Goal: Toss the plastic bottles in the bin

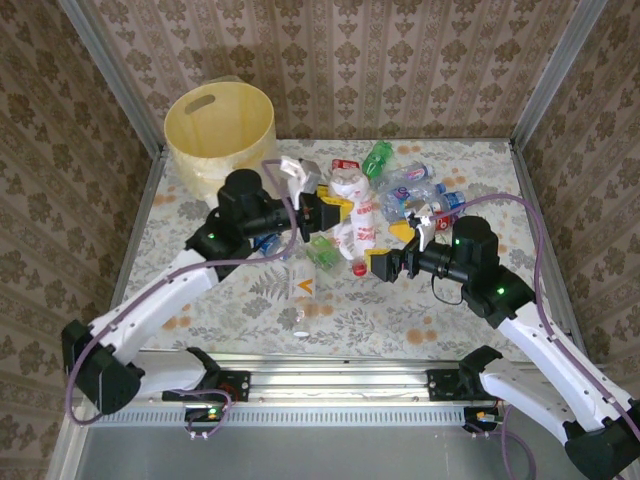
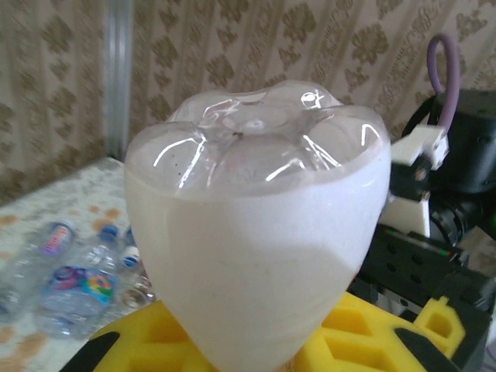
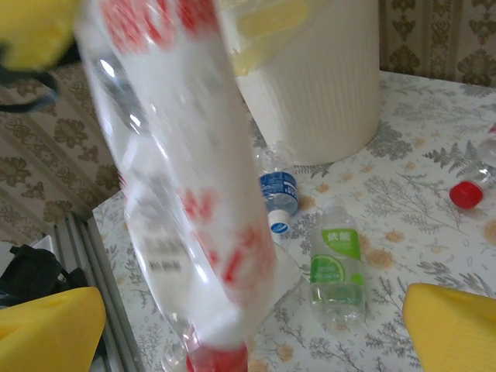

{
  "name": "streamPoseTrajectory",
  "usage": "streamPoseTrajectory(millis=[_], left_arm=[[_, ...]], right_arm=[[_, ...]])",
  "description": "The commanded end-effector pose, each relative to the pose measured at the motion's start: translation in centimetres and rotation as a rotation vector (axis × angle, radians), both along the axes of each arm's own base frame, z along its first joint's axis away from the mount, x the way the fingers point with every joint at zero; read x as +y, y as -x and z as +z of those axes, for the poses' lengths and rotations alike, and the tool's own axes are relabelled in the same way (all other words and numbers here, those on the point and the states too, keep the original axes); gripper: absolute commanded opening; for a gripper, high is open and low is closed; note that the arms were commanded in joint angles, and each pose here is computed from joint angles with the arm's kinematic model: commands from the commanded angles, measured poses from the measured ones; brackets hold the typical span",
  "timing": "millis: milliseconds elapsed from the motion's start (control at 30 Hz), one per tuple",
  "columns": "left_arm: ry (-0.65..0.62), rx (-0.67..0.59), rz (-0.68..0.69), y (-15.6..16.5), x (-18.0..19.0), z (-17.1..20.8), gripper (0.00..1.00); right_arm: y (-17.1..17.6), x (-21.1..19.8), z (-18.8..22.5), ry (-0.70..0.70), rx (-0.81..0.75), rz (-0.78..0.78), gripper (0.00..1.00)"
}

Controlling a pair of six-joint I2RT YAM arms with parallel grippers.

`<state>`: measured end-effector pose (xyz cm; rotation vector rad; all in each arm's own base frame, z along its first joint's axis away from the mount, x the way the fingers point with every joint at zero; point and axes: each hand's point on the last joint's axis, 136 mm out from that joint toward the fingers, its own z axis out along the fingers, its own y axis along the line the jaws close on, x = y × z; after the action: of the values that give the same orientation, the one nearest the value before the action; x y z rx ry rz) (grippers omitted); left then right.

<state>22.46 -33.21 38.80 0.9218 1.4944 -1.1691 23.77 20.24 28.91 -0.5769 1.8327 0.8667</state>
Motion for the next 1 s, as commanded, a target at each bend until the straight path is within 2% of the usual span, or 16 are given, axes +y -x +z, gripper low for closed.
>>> streamPoseTrajectory(millis=[0,200,367,667,967], left_arm=[[-0.012,-0.087,0.171,-1.6,2.9,1.6,0.00],[0.016,-0.199,0.333,-1.5,7.1,4.8,0.00],[-0.020,-0.293,0.449,-1.3,9.9,6.8,0.00],[-0.083,-0.416,0.645,-1.8,13.8,8.8,0.00],[0.033,-0.718,0.724,0.8,16.2,14.1,0.00]], right_arm=[[0.0,-0.8,-0.5,0.025,0.011,-0.048,1.00],[0.2,-2.0,-0.8,0.067,0.028,-0.105,1.00],[0.4,-2.9,-0.3,0.098,0.005,-0.136,1.00],[2.4,-3.2,2.8,0.005,-0.155,-0.103,1.00],[2.3,-2.8,2.7,0.002,-0.145,-0.083,1.00]])
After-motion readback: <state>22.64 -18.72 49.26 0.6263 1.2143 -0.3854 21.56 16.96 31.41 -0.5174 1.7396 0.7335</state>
